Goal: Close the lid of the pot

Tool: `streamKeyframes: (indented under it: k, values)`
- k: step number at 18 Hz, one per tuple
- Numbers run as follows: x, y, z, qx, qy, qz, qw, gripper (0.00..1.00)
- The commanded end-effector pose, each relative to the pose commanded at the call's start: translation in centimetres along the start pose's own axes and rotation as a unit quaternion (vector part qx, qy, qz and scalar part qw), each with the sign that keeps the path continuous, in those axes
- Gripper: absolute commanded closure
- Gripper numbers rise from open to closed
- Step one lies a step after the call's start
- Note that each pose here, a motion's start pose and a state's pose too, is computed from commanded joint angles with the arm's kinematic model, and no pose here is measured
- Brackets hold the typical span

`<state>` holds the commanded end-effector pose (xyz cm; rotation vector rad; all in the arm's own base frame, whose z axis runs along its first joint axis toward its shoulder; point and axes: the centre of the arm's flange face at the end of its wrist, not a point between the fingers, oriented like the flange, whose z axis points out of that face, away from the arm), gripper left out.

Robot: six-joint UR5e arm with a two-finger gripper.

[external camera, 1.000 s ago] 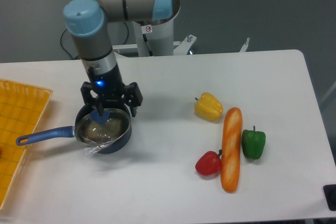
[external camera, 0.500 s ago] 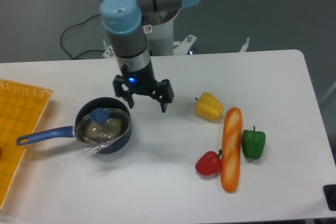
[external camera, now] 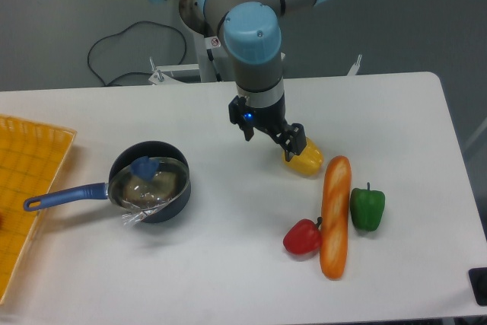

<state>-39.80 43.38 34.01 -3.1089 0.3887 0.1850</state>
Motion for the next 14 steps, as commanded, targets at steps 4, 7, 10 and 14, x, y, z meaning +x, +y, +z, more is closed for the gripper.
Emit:
streamKeyframes:
  k: [4, 7, 10, 14]
  values:
    - [-3.5, 0.5, 0.3, -0.001, 0.004, 0.062, 0.9981, 0.0]
    - [-5.8, 2.8, 0.4, -0.005, 0.02, 0.123, 0.9921, 0.0]
    - [-6.8, 4.5, 0.3, -0.005, 0.021, 0.134, 0.9907, 0.0]
    - [-7.9, 6.2, 0.1, 0.007, 0.019, 0.128, 0.9916, 0.0]
